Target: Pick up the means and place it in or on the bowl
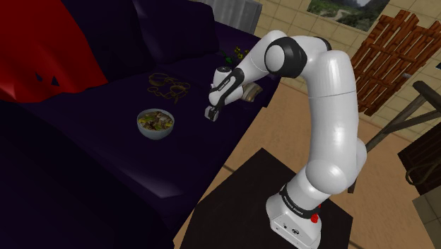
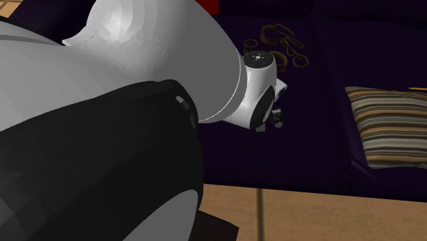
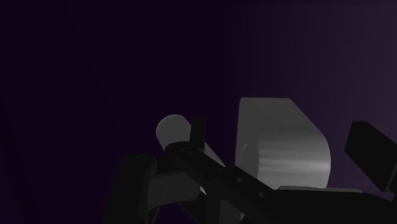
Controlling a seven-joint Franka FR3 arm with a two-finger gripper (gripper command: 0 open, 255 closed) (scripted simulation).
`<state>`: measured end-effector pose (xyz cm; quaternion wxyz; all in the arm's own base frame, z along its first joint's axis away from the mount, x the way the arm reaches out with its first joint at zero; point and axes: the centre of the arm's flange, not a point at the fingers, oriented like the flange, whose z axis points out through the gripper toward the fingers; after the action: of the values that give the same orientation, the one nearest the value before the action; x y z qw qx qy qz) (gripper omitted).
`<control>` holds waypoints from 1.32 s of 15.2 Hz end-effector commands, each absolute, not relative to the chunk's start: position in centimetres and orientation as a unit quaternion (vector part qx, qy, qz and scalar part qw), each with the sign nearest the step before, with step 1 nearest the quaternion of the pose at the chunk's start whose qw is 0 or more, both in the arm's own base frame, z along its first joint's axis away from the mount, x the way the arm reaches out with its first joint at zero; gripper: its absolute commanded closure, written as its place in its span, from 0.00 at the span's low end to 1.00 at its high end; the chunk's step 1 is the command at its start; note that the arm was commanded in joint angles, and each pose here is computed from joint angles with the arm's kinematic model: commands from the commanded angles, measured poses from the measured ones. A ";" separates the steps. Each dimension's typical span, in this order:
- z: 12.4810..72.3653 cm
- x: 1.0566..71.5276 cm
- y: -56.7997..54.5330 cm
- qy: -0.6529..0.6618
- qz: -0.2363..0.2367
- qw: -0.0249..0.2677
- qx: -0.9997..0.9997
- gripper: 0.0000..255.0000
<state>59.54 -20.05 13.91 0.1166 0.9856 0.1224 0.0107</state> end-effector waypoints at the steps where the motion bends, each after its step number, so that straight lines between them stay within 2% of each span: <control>1: 13.9 59.5 -20.0 0.122 0.011 0.117 0.986 0.00; 4: 13.9 59.5 -20.0 0.122 0.011 0.117 0.986 0.00; 5: 13.9 59.5 -20.0 0.122 0.011 0.117 0.986 1.00; 14: 13.9 59.5 -20.0 0.122 0.011 0.117 0.986 1.00; 20: 17.0 59.5 -20.0 0.122 0.011 0.117 0.986 1.00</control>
<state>59.57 -19.99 16.53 0.1165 0.9856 0.1225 0.0108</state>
